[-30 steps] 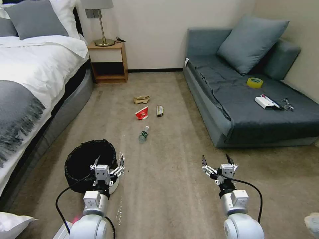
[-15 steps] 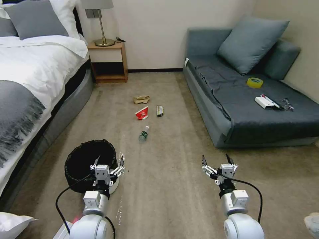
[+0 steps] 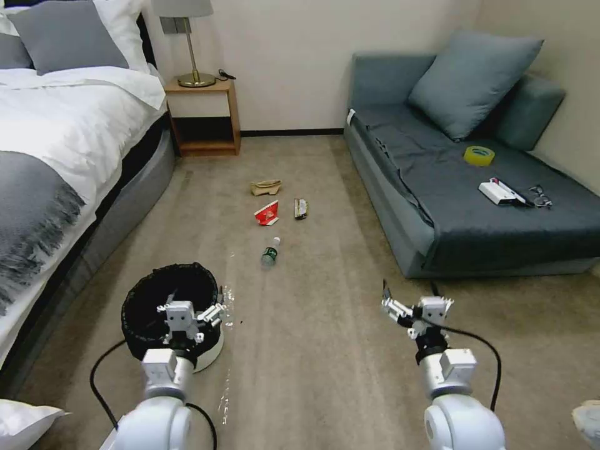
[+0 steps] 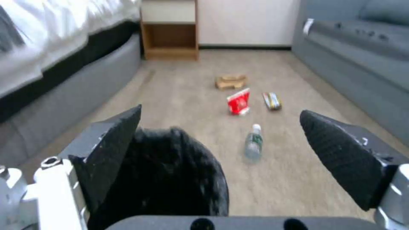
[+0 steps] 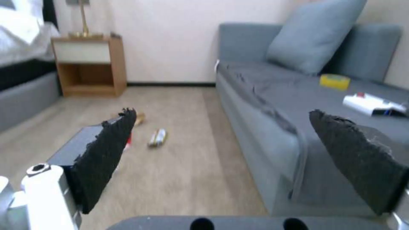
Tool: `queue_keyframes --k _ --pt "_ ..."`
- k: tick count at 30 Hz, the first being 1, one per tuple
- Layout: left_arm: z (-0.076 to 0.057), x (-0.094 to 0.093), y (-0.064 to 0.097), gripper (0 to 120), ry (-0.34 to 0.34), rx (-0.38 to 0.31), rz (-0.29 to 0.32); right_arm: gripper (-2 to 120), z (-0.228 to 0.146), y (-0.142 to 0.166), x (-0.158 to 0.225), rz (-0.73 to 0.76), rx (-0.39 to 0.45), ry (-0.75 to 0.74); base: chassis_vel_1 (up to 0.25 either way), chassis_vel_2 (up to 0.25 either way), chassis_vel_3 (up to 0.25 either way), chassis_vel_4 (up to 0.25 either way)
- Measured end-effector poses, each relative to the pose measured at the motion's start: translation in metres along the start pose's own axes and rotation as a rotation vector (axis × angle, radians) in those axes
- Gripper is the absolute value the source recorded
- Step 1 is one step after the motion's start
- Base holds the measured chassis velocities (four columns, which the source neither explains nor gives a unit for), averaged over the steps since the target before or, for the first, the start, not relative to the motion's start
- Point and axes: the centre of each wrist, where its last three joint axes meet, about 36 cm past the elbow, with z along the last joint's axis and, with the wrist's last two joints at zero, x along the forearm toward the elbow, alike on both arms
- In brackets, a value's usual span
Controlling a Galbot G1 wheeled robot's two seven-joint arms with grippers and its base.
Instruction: Pick up the trash bin, then pick up the garbage on the floor and place it into the trash bin.
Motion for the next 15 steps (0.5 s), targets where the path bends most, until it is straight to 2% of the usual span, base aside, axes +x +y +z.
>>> queue_keyframes --k 3,4,5,8,9,12,13,15 --pt "0.000 0.000 0.000 100 0.000 0.000 0.000 100 0.000 0.000 0.000 0.000 0.000 0.000 0.000 0.000 0.000 0.000" --pt "-0.019 0.006 0.006 100 0.031 0.021 -0.024 100 -0.030 0.001 0.005 0.011 -0.016 -0.038 0.000 0.000 0.000 0.000" --pt "-0.031 0.010 0.010 100 0.050 0.036 -0.039 100 -0.049 0.000 0.008 0.026 -0.035 -0.076 0.000 0.000 0.000 0.000" --pt "-0.037 0.012 0.012 100 0.057 0.042 -0.045 100 -0.053 0.000 0.009 0.030 -0.039 -0.082 0.000 0.000 0.000 0.000" --pt "-0.048 0.017 0.015 100 0.076 0.055 -0.057 100 -0.053 0.000 0.009 0.032 -0.045 -0.075 0.000 0.000 0.000 0.000" --pt "-0.048 0.017 0.015 100 0.076 0.055 -0.057 100 -0.053 0.000 0.009 0.032 -0.045 -0.075 0.000 0.000 0.000 0.000" --pt "-0.059 0.022 0.018 100 0.093 0.068 -0.068 100 -0.054 0.001 0.009 0.033 -0.047 -0.077 0.000 0.000 0.000 0.000" --pt "-0.059 0.022 0.018 100 0.093 0.069 -0.068 100 -0.053 0.000 0.009 0.034 -0.045 -0.076 0.000 0.000 0.000 0.000"
